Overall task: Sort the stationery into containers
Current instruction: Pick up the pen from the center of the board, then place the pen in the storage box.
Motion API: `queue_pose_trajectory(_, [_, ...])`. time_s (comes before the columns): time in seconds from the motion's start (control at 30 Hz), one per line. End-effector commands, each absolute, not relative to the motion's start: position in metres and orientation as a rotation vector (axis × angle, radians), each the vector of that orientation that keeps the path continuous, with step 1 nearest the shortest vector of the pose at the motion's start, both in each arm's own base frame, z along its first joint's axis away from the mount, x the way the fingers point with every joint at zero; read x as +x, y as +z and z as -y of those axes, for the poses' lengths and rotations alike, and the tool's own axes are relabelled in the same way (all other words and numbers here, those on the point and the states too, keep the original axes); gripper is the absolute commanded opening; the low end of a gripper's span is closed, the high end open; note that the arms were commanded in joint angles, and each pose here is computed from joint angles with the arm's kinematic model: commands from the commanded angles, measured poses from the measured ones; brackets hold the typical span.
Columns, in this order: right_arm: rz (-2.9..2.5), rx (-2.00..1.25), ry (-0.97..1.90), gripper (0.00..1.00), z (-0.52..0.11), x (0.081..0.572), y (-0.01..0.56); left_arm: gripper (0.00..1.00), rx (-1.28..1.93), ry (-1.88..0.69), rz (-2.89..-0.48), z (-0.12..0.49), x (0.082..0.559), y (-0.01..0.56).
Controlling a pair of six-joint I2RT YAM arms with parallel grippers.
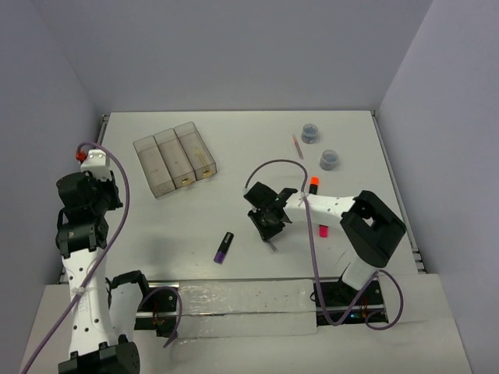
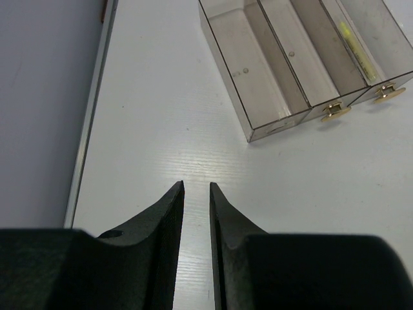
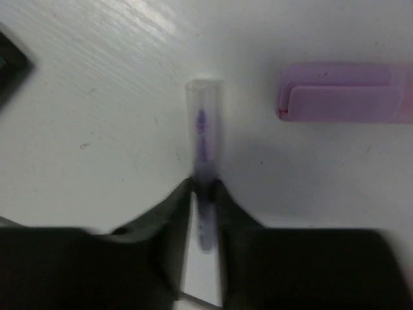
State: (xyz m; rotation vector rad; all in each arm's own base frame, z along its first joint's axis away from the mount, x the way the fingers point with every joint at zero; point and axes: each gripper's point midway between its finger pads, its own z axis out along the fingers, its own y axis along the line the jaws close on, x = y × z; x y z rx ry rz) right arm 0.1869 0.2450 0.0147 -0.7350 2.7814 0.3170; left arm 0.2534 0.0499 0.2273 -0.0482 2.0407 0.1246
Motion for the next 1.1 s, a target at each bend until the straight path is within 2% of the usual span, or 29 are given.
queue_pose_trajectory(0.0, [-2.773, -0.756, 0.24, 0.09, -0.247, 0.194, 0.011, 0.29, -0.05, 0.1, -1.978, -0.049, 0.26, 0.239])
queue_pose_trajectory(0.03, [-2.77, -0.763, 0.206, 0.02, -0.244, 0.195, 0.012, 0.29, -0.052, 0.1, -1.976, -0.049, 0.26, 0.239])
queue_pose_trajectory(0.07, [-2.768, -0.776, 0.187, 0.0, -0.244, 0.195, 0.013, 0.29, -0.053, 0.101, -1.975, -0.049, 0.26, 0.239])
queue_pose_trajectory(0.23, [-2.694, -0.833, 0.241, 0.0, -0.252, 0.196, 0.045, 0.29, -0.06, 0.117, -1.969, -0.052, 0.26, 0.231])
queue_pose_trajectory(0.37, [-2.5, -0.85, 0.393, 0.0, -0.282, 0.218, 0.114, 0.29, -0.059, 0.113, -1.963, -0.052, 0.259, 0.224])
queue_pose_trajectory(0.5, [-2.181, -0.811, 0.56, 0.0, -0.33, 0.27, 0.23, 0.29, -0.068, 0.126, -1.955, -0.054, 0.26, 0.221])
queue_pose_trajectory(0.6, [-2.005, -0.778, 0.605, 0.0, -0.36, 0.314, 0.294, 0.29, -0.073, 0.127, -1.961, -0.055, 0.26, 0.219])
queue_pose_trajectory(0.7, [-1.834, -0.738, 0.591, 0.0, -0.401, 0.379, 0.341, 0.29, -0.075, 0.128, -1.965, -0.056, 0.259, 0.217])
queue_pose_trajectory(0.9, [-1.588, -0.593, 0.685, 0.0, -0.445, 0.476, 0.384, 0.3, -0.075, 0.133, -1.971, -0.057, 0.26, 0.212])
queue_pose_trajectory(1.07, [-1.414, -0.609, 0.767, 0.0, -0.462, 0.504, 0.367, 0.3, -0.071, 0.128, -1.982, -0.057, 0.26, 0.209])
